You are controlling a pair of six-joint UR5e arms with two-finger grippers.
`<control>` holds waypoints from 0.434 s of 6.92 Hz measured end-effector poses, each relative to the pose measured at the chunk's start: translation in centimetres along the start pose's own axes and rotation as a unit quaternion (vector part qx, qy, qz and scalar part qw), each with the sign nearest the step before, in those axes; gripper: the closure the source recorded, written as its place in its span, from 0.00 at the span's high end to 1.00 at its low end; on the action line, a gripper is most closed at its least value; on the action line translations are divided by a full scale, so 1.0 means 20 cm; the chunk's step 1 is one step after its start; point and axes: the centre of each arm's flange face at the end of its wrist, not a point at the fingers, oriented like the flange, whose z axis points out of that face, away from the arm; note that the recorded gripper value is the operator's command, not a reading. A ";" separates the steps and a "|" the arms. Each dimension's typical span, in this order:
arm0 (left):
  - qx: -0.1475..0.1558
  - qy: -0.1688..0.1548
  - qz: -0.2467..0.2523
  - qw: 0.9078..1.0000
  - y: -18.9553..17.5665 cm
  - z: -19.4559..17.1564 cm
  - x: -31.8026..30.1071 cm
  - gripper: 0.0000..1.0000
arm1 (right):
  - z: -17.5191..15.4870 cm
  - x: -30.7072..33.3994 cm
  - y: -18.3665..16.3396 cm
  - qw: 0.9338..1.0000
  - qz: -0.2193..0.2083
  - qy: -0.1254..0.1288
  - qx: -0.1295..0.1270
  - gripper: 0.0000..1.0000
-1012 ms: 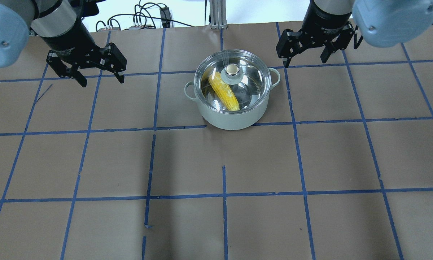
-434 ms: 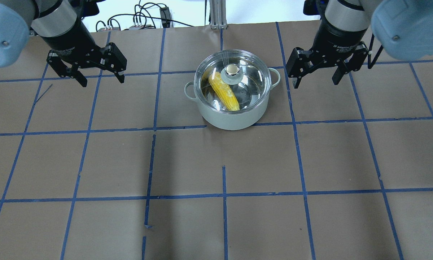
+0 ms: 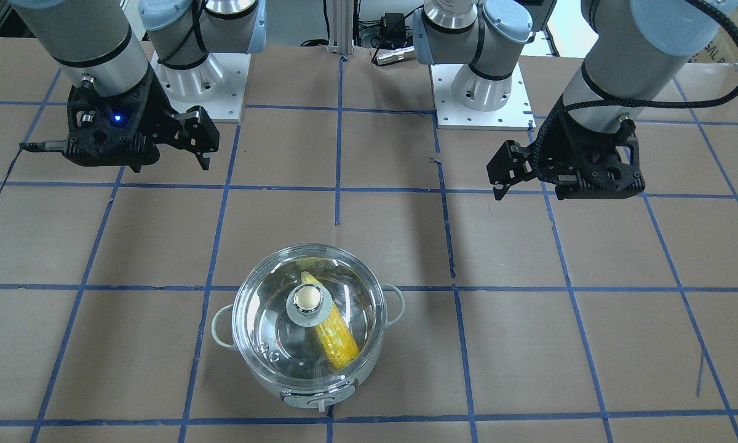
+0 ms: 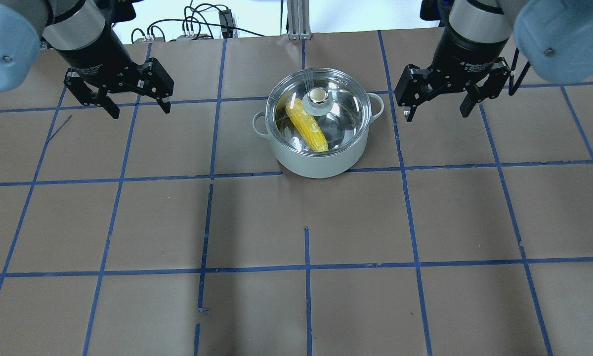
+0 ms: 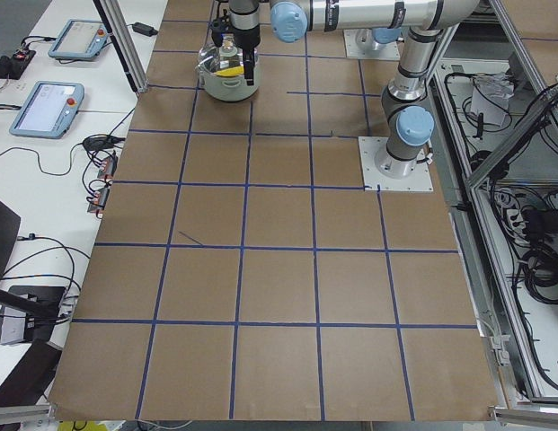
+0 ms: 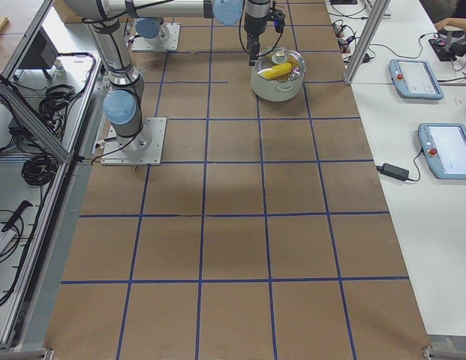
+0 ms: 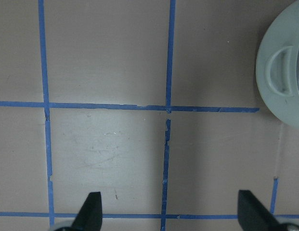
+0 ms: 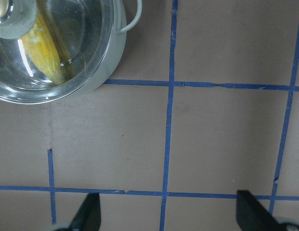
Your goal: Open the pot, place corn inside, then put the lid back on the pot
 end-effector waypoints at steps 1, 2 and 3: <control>0.000 0.001 0.000 1.000 0.00 0.00 0.00 1.00 | 0.00 0.00 0.00 1.000 0.000 0.000 0.002 1.00; 0.000 0.001 0.000 1.000 0.00 0.00 0.00 1.00 | 0.00 0.00 0.00 1.000 0.000 0.001 0.003 1.00; -0.001 0.000 0.000 1.000 0.00 0.00 0.00 1.00 | 0.00 0.00 0.00 1.000 0.000 0.001 0.003 1.00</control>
